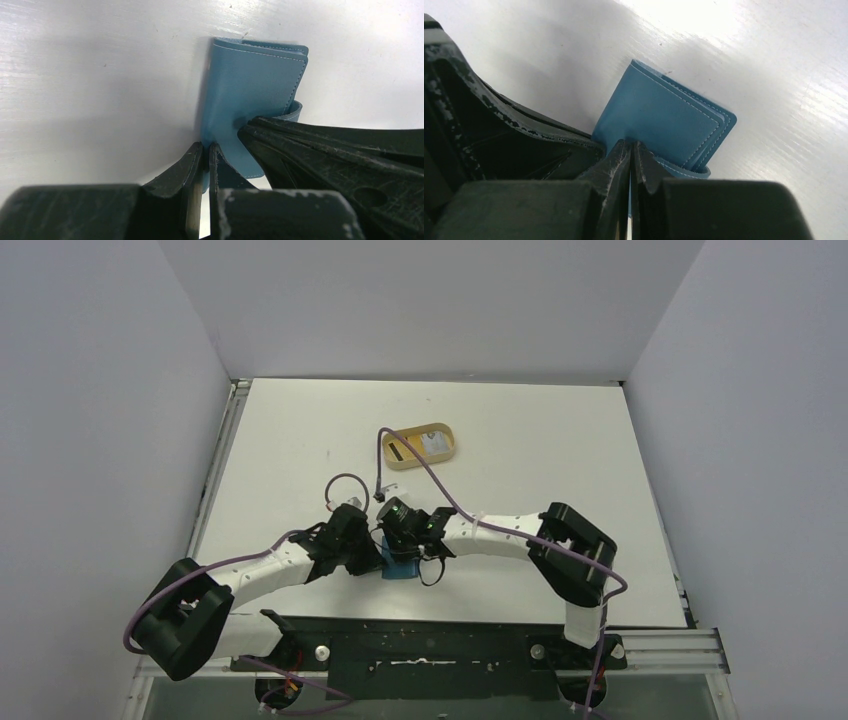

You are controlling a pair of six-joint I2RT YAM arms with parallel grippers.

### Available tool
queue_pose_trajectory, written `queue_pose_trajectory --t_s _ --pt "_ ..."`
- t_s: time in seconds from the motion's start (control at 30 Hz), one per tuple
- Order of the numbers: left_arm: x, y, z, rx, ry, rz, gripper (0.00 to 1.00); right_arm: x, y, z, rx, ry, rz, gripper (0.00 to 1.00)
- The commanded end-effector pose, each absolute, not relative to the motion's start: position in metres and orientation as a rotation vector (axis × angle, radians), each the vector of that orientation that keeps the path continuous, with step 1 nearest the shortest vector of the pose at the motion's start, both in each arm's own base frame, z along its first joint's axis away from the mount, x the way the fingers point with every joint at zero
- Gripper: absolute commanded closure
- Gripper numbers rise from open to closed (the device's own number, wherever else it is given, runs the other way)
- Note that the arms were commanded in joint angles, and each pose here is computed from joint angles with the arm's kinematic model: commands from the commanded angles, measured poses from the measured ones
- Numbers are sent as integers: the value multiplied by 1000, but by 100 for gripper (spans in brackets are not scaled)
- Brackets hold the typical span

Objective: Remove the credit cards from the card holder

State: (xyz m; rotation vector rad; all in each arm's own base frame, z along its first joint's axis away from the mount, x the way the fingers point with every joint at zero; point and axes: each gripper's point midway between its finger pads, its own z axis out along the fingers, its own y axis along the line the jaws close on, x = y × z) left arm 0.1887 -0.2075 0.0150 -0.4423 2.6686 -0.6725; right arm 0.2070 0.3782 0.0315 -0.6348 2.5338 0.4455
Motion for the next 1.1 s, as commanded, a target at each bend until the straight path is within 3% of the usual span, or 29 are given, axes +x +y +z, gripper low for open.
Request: queue_pose_trajectory --t_s 0.0,0.17,0.27,0.33,0.47,0.77,1.07 --pt "182 -198 8 -437 2707 -618 100 217 399 54 -564 2456 601 100" --pt "181 -197 7 -440 2709 -616 100 219 398 60 -566 2444 604 100" --pt "181 -197 7 -441 2708 -616 100 221 392 81 -584 2401 574 78" --pt "180 -196 6 -444 2710 -613 100 222 388 103 -609 2346 531 73" --pt "181 -197 5 -444 2710 -619 100 226 370 125 -662 2313 377 72" --pt "180 -197 6 -449 2705 -627 100 224 342 105 -729 2403 49 78" --pt "179 -196 5 -457 2708 -628 100 219 347 94 -783 2413 -52 79"
